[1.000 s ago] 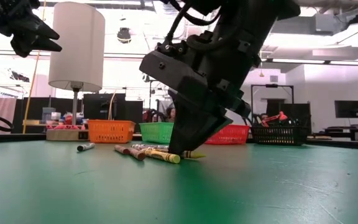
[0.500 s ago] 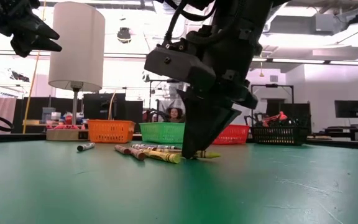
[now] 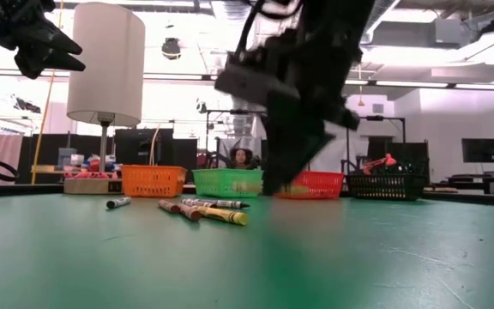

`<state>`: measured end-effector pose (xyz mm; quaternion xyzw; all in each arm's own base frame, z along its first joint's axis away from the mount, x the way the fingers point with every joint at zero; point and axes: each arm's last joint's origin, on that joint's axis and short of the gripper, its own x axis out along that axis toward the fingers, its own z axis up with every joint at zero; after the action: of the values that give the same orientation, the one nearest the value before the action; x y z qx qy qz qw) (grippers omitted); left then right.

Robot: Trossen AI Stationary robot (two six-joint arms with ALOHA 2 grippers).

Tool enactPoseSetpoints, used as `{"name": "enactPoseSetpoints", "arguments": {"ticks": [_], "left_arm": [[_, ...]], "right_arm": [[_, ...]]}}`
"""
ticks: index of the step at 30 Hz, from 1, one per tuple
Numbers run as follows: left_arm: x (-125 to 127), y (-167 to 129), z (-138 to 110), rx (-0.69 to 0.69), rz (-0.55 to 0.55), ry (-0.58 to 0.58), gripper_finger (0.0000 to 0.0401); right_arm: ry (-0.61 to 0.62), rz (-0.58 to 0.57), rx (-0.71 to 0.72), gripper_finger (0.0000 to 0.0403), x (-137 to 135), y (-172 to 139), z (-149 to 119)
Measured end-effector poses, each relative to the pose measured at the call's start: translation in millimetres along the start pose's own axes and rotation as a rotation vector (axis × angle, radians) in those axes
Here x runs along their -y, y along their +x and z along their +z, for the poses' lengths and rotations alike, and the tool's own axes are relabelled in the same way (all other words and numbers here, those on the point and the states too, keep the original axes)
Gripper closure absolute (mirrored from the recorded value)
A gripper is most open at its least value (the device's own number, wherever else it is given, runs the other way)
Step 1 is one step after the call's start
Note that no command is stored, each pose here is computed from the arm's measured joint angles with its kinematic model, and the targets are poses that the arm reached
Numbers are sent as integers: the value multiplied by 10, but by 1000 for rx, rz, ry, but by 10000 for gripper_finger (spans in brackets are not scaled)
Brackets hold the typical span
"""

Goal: Sort crayons
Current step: Put the yellow/green crayon into the black bin

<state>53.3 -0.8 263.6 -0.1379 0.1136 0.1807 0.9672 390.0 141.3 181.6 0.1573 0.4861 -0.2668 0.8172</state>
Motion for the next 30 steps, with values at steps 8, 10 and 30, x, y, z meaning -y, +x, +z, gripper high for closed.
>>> {"name": "enactPoseSetpoints", "arguments": {"ticks": [8,10,30], "left_arm": [[0,0,0,0,0,0,209],[0,0,0,0,0,0,209],[0,0,0,0,0,0,209]], "right_arm": [[-4,-202,56,400,338,-373,97],[-5,-274,44,400,469,-446,122],[174,-571,-14,400,2096,-692,109]]}}
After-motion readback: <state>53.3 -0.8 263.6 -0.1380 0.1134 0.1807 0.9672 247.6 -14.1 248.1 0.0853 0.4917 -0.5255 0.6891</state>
